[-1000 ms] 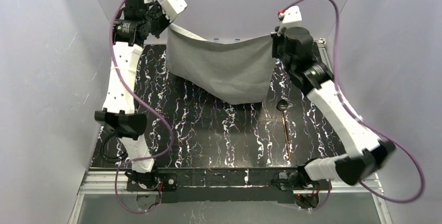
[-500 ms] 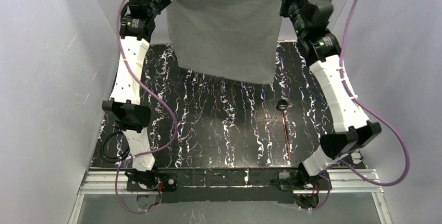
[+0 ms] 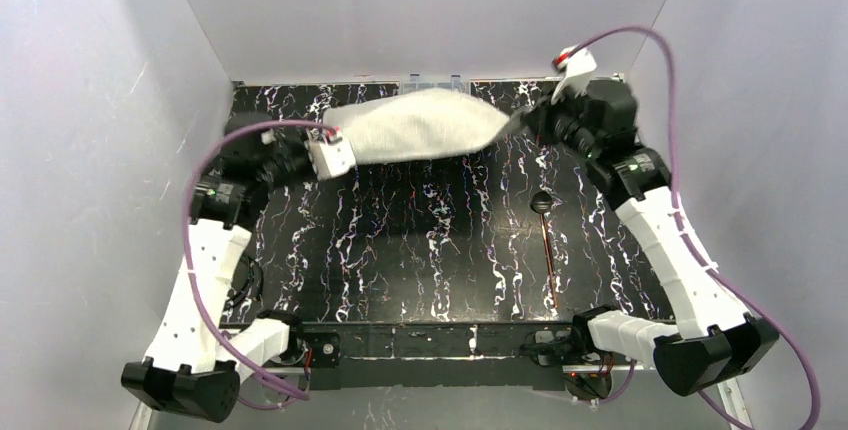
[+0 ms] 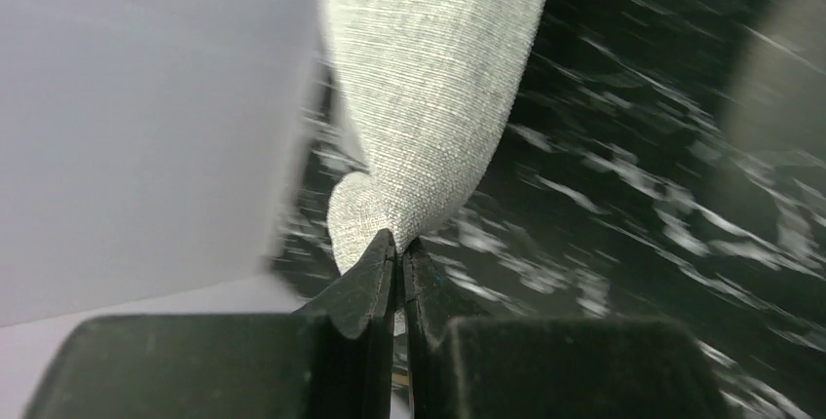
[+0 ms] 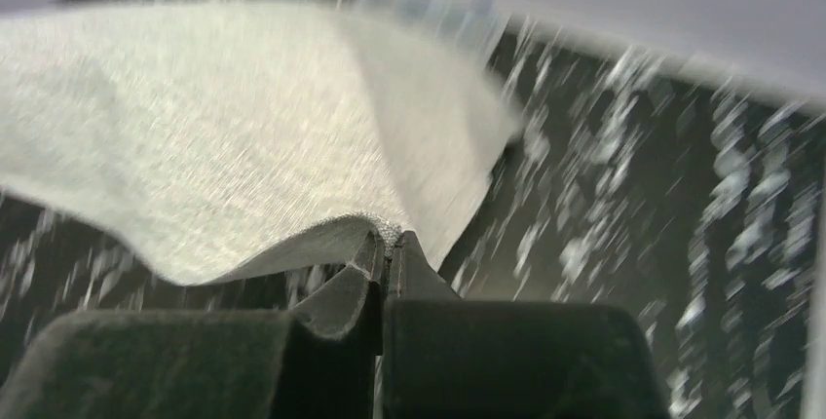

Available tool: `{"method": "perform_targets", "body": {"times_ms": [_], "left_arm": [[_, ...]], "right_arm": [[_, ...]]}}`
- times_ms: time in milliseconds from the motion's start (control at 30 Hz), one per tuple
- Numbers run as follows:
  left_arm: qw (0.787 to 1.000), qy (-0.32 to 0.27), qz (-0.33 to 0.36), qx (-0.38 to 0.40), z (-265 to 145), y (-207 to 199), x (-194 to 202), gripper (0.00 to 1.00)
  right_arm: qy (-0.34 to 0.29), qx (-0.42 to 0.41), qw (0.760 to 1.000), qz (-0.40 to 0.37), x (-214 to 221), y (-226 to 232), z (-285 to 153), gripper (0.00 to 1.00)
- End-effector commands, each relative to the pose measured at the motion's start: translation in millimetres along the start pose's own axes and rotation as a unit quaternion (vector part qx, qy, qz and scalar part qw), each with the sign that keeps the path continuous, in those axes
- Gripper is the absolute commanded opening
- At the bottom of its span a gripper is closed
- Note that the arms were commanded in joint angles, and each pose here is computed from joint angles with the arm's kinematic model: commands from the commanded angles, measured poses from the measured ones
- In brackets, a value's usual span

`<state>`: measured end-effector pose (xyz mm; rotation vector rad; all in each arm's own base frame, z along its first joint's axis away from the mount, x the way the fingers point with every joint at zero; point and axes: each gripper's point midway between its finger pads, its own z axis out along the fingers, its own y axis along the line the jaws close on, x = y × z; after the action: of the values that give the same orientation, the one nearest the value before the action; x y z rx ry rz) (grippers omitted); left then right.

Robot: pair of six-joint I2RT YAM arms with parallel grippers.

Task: Fold the napkin into a case and place the utensils inside
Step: Flatten out the crumpled napkin at the center of the board, then flatten the napkin at the center of the board.

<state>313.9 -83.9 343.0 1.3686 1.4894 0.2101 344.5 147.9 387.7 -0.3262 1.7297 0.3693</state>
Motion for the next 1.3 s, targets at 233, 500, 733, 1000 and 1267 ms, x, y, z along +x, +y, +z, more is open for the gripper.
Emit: {"method": "perform_targets", "body": {"times_ms": [233, 500, 733, 1000, 1267], "left_arm": [[0.925, 0.118, -0.121, 0.34, -5.3, -240.9, 105.5, 0.0], [0.881, 0.109, -0.125, 0.443, -41.6, -282.9, 101.0, 0.08], [0.866, 0.091, -0.132, 0.473, -61.3, -286.7, 86.0, 0.86], [0.89, 0.068, -0.148, 0.425, -29.9, -220.0, 54.6, 0.88], [0.919, 0.103, -0.246, 0.291, 89.2, -143.1, 67.7, 0.78]], "right_arm": [[0.342, -0.188, 0.91, 0.136, 207.7, 75.8, -77.8, 0.01], [0.439, -0.171, 0.866, 0.168, 267.0, 89.6, -114.8, 0.09], [0.426, -0.204, 0.865, 0.166, 252.2, 104.1, -119.0, 0.64], [0.354, -0.161, 0.914, 0.117, 197.2, 86.8, -75.3, 0.8], [0.344, 0.034, 0.934, 0.094, 234.3, 14.8, 26.6, 0.73]]}}
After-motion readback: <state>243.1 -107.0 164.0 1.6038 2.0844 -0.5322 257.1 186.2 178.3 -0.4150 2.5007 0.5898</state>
